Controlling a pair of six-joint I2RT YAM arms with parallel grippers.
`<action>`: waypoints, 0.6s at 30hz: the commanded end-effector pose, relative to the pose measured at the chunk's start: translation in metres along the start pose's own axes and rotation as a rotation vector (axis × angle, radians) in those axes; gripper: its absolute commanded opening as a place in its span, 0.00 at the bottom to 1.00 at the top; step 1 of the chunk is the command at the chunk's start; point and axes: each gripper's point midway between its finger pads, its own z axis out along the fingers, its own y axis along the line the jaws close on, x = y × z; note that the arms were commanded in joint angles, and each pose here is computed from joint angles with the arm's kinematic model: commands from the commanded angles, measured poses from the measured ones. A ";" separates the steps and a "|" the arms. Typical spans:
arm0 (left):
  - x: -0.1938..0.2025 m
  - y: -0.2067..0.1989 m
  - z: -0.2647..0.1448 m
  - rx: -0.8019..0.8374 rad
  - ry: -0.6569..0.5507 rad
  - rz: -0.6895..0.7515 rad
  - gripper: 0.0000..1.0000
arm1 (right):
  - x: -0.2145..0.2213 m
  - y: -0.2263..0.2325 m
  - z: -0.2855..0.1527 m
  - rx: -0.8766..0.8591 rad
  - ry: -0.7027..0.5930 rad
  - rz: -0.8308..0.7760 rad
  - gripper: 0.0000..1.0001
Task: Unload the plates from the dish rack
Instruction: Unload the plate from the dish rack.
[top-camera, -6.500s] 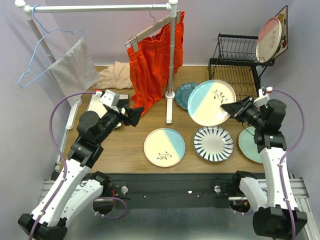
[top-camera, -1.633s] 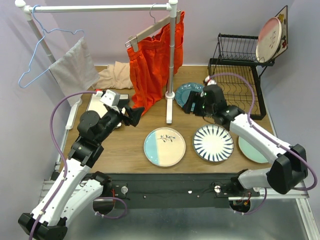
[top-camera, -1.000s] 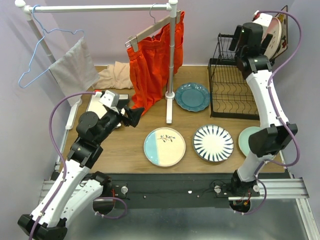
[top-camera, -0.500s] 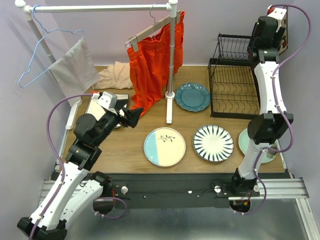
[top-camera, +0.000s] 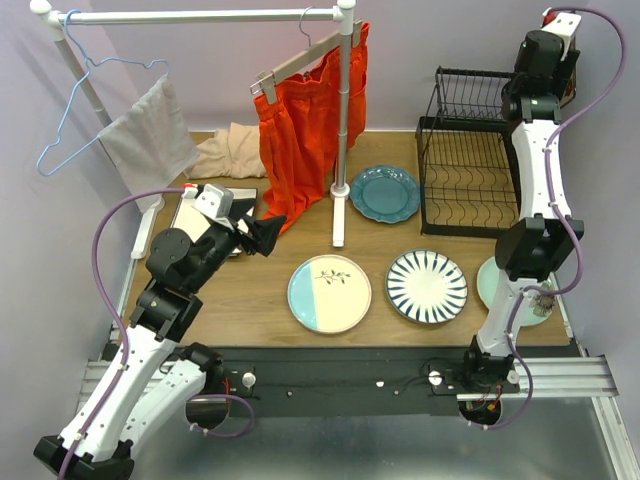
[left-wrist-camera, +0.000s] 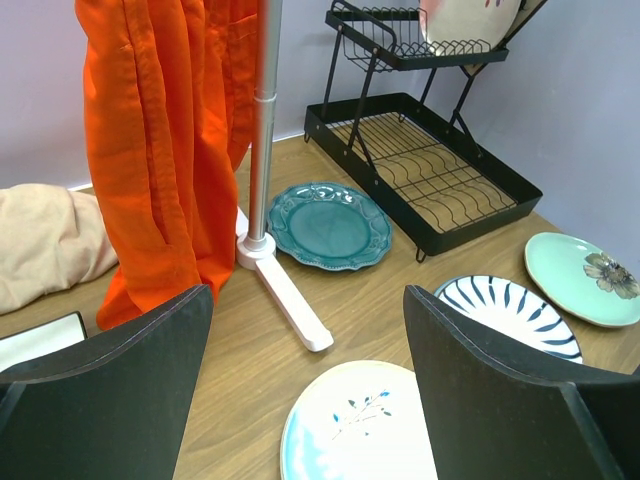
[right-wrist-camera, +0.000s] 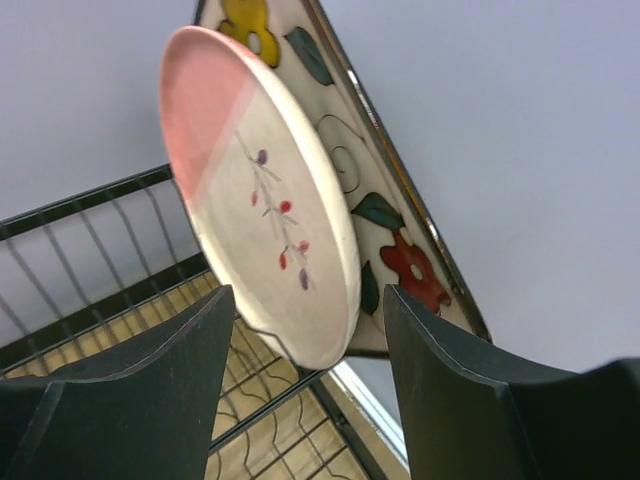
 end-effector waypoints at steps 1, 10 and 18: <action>-0.002 -0.001 -0.002 0.005 -0.008 0.002 0.86 | -0.003 -0.013 0.019 0.044 -0.028 0.019 0.69; -0.002 -0.001 -0.001 0.004 -0.005 0.003 0.86 | 0.013 -0.007 0.043 0.031 -0.022 -0.013 0.69; -0.002 0.000 0.000 0.000 -0.006 0.006 0.86 | 0.030 0.003 0.057 -0.049 -0.001 -0.044 0.75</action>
